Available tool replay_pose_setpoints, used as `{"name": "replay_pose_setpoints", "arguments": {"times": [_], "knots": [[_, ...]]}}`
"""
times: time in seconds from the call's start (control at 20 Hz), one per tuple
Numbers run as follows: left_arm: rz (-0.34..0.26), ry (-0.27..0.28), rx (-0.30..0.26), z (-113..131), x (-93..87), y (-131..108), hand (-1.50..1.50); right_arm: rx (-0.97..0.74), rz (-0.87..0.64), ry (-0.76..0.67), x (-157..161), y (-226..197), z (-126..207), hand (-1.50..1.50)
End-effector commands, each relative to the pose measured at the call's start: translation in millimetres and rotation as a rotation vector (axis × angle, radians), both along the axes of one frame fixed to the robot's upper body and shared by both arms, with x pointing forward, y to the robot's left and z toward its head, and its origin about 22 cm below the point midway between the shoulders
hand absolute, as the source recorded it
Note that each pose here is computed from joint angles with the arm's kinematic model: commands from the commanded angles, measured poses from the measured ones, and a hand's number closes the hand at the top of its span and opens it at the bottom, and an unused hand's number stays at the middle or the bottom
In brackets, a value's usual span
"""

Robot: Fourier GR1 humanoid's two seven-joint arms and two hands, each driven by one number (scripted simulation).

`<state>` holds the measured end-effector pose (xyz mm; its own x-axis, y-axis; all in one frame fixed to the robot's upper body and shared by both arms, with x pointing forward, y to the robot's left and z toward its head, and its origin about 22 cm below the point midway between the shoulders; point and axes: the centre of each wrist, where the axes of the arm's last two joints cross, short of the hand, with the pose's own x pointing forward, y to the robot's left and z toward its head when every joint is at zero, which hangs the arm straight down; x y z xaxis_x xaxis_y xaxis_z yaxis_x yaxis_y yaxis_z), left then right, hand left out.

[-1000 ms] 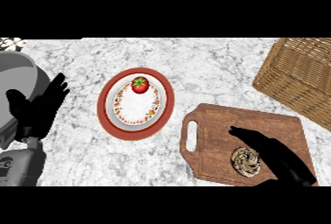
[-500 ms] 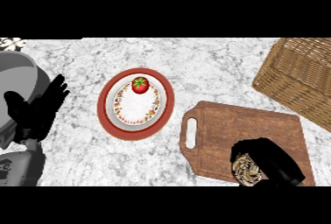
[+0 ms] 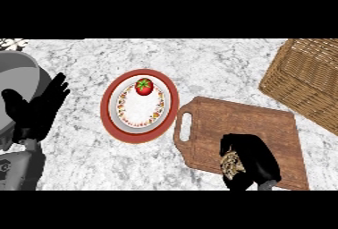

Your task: Pick the cupcake from the cutting board and place it in the basket

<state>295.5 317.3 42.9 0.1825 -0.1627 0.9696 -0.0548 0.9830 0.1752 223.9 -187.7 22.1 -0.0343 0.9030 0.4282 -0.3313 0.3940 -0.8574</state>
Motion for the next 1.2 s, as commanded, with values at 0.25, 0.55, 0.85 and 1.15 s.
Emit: {"name": "replay_pose_setpoints", "arguments": {"times": [0.25,0.55,0.85,1.15], "knots": [[-0.015,0.016,0.026,-20.0,-1.7,-7.6,0.0,0.31,-0.263,-0.079,6.3,89.9,32.5,1.5],[-0.01,0.011,0.003,1.6,2.6,3.0,0.0,0.536,-0.253,-0.422,-4.9,111.0,93.2,1.5],[0.007,-0.014,-0.013,-9.5,-5.0,-2.7,0.0,0.442,-0.423,-0.534,-5.1,112.2,156.5,1.5],[0.021,0.002,-0.001,-1.4,0.5,0.6,0.0,0.384,-0.529,-0.585,2.0,105.3,208.4,1.5]]}}
